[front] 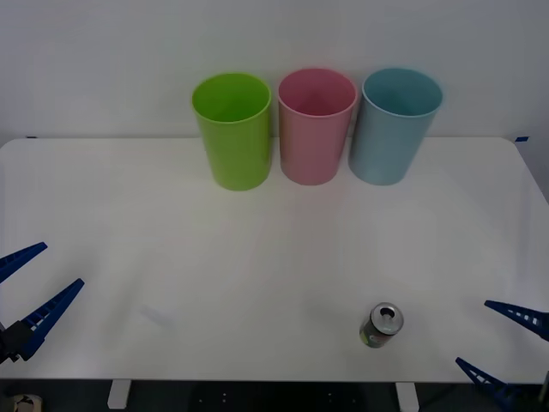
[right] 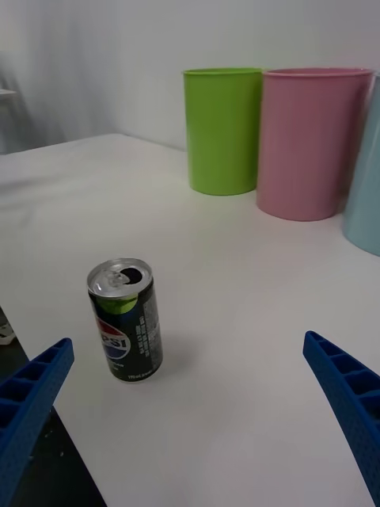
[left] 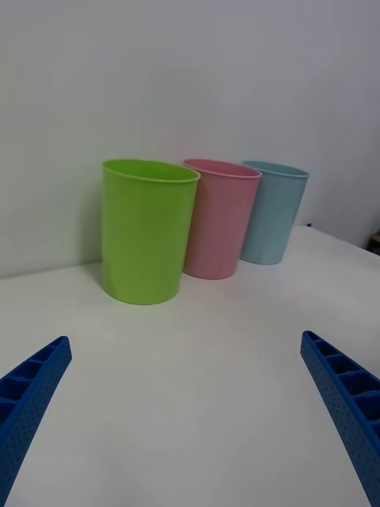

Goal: Grasp the object on the table and drop it into the matching bin: aluminum can to the light blue bin, PET bottle to the pink bin.

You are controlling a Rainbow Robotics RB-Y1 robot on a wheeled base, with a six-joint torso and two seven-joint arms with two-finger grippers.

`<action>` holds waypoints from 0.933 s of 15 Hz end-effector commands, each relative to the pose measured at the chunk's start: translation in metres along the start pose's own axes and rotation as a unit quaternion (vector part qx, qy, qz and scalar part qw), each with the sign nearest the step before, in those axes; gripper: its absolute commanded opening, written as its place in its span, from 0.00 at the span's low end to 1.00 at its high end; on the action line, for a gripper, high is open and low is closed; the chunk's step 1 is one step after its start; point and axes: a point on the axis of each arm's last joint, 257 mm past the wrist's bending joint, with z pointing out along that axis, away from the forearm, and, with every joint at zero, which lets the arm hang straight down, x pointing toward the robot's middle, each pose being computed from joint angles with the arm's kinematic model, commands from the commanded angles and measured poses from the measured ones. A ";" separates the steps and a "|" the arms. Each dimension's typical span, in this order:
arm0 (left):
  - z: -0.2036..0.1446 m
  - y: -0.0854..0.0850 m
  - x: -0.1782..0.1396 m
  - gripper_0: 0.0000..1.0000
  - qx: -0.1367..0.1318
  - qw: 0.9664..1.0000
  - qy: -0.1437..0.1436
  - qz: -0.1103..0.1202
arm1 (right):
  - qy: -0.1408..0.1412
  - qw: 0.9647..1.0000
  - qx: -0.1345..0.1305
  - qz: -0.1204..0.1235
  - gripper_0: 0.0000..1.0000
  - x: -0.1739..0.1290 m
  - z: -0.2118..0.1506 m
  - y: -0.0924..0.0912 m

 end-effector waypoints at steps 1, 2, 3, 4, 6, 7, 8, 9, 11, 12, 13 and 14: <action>0.000 0.000 0.000 1.00 0.000 1.000 0.000 0.000 | 0.002 1.000 -0.020 0.009 1.00 0.017 0.018 0.008; 0.000 0.000 0.000 1.00 0.000 1.000 0.000 0.000 | 0.002 1.000 -0.024 0.010 1.00 0.021 0.024 0.011; 0.000 0.000 0.000 1.00 0.000 1.000 0.000 0.000 | 0.003 1.000 -0.027 0.008 1.00 0.024 0.031 0.014; 0.000 0.000 0.000 1.00 0.000 1.000 0.000 0.000 | 0.006 1.000 -0.030 0.005 1.00 0.027 0.038 0.017; 0.000 0.000 0.000 1.00 0.000 1.000 0.000 0.000 | 0.010 0.999 -0.032 -0.008 1.00 0.033 0.053 0.022; 0.000 0.000 0.000 1.00 0.000 1.000 0.000 0.000 | 0.010 0.999 -0.028 -0.021 1.00 0.036 0.061 0.022; 0.000 0.000 0.000 1.00 0.000 1.000 0.000 0.000 | 0.011 0.999 -0.024 -0.019 1.00 0.039 0.069 0.024; 0.000 0.000 0.000 1.00 0.000 1.000 0.000 0.000 | 0.011 1.000 -0.021 -0.018 1.00 0.041 0.077 0.026; 0.000 0.000 0.000 1.00 0.000 1.000 0.000 0.000 | 0.011 0.999 -0.019 -0.023 1.00 0.045 0.093 0.030; 0.000 0.000 0.000 1.00 0.000 1.000 0.000 0.000 | 0.011 0.999 -0.017 -0.025 1.00 0.046 0.102 0.031; 0.000 0.000 0.000 1.00 0.000 1.000 0.000 0.000 | 0.012 0.999 -0.016 -0.027 1.00 0.048 0.109 0.034; 0.000 0.000 0.000 1.00 0.000 1.000 0.000 0.000 | 0.012 0.999 -0.013 -0.027 1.00 0.049 0.116 0.035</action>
